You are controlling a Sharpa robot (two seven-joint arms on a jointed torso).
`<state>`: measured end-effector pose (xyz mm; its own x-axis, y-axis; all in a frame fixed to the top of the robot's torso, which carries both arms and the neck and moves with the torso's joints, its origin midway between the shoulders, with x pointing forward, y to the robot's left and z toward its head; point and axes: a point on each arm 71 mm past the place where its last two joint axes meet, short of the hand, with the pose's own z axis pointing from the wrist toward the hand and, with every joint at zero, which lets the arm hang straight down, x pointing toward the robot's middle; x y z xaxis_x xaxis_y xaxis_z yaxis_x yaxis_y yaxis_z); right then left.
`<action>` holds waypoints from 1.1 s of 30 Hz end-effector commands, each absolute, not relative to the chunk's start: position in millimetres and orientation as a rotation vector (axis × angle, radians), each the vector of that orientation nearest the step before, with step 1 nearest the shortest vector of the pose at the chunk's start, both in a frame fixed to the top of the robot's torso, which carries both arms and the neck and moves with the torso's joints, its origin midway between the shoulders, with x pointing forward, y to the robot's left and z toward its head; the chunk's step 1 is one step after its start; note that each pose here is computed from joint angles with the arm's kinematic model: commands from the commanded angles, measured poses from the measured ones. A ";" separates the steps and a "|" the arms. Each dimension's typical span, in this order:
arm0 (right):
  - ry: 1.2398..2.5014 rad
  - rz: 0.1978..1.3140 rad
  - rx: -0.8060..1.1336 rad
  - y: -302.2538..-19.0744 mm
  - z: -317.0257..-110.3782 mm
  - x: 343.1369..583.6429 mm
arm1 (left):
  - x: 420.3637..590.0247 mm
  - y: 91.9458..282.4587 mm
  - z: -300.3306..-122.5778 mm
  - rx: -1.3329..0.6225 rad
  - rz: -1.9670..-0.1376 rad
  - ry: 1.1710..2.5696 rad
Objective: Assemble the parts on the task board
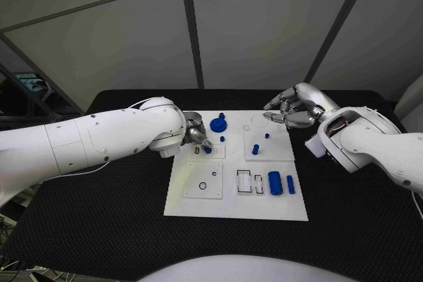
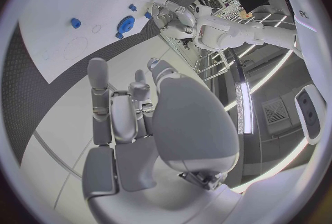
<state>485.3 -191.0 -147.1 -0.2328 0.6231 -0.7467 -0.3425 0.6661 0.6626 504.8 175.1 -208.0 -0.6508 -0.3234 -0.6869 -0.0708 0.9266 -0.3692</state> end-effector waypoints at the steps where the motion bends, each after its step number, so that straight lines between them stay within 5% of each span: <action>1: 1.569 0.923 0.224 -189.3 -146.2 485.1 | 505.0 175.1 -208.2 -0.246 -0.369 2.261; 33: 1.576 0.927 0.218 -188.7 -146.7 485.3 | 503.0 173.1 -209.3 -0.189 -0.320 2.276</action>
<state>485.6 -190.1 -148.0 -0.2444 0.6169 -0.7481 -0.3447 0.6658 0.6617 504.8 173.7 -206.4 -0.6434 -0.2696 -0.7165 -0.0408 0.9467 -0.3195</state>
